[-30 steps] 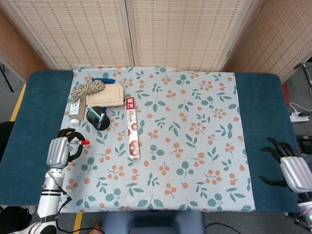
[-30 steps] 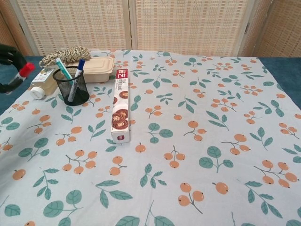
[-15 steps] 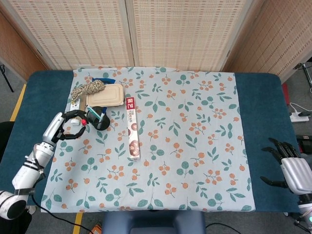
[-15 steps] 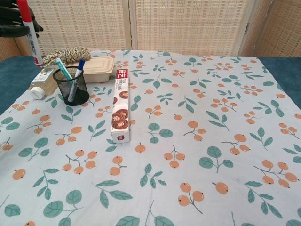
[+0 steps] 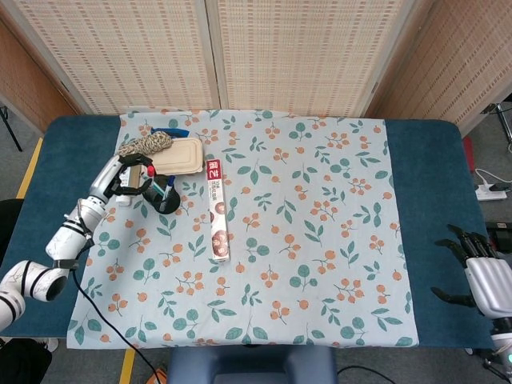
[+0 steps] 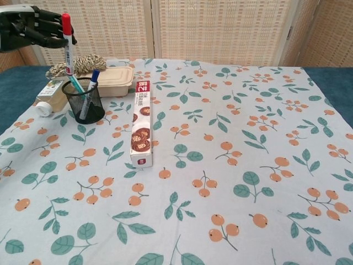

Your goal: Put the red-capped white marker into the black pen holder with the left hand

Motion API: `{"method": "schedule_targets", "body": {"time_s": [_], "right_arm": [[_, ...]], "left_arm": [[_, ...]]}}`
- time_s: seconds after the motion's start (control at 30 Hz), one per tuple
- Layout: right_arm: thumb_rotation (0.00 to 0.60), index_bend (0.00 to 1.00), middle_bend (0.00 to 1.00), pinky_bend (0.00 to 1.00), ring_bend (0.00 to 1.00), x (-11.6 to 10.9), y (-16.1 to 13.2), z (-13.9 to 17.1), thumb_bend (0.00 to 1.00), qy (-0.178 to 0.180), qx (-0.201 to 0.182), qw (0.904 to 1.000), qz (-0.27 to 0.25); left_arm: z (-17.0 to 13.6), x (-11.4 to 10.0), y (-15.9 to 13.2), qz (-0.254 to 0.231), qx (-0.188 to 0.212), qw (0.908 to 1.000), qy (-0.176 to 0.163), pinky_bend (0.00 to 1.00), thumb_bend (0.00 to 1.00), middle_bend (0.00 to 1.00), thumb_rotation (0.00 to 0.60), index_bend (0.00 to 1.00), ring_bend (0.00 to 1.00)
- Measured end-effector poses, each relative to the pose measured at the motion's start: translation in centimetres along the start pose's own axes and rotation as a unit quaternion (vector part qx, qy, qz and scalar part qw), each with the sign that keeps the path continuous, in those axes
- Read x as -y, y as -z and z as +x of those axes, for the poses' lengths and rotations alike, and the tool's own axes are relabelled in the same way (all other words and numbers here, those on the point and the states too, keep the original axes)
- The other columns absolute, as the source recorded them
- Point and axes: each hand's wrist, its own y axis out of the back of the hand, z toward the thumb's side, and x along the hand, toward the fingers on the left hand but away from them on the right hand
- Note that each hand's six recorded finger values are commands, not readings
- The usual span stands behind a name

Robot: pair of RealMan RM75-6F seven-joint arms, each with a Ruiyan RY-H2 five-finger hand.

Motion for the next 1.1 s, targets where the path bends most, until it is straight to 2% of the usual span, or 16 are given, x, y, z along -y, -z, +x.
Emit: {"method": "schedule_targets", "body": {"time_s": [0.3,0.63,0.73,0.9,0.97,1.1], "right_arm": [[0.6,0.26,0.06,0.1,0.11,0.5,0.1,-0.4,0.0,-0.008,0.009,0.9999,0.003],[0.6,0.26,0.06,0.1,0.11,0.5,0.1,-0.5,0.0,-0.009,0.01,0.9999,0.0],[0.6,0.26,0.06,0.1,0.11,0.5,0.2,-0.5,0.0,-0.01,0.011,0.9999,-0.002],[0.6,0.26,0.06,0.1,0.11,0.4,0.2,-0.5,0.0,-0.008,0.01,0.9999,-0.003],[0.6,0.26,0.06,0.1,0.11,0.4,0.2,-0.5,0.0,-0.008,0.01,0.9999,-0.003],[0.6,0.26,0.06,0.1,0.11,0.4,0.3,-0.5,0.0,-0.009,0.01,0.9999,-0.004]], "left_arm": [[0.5,1.1,3.5,-0.024,-0.028,0.9992,0.014,0.19,0.39,0.61,0.6,0.57,0.23],[0.7,2.1,4.7,-0.024,-0.035,0.9987,0.027,0.18,0.39,0.57,0.6,0.56,0.21],[0.8,2.5,4.9,-0.021,-0.035,0.9985,0.035,0.17,0.39,0.47,0.6,0.5,0.17],[0.8,2.9,4.5,-0.014,-0.031,0.9982,0.048,0.11,0.39,0.19,0.6,0.27,0.02],[0.8,2.9,4.4,-0.013,-0.03,0.9981,0.052,0.1,0.4,0.11,0.6,0.21,0.0],[0.9,2.7,4.3,-0.007,-0.028,0.9981,0.054,0.08,0.4,0.03,0.6,0.15,0.0]]}}
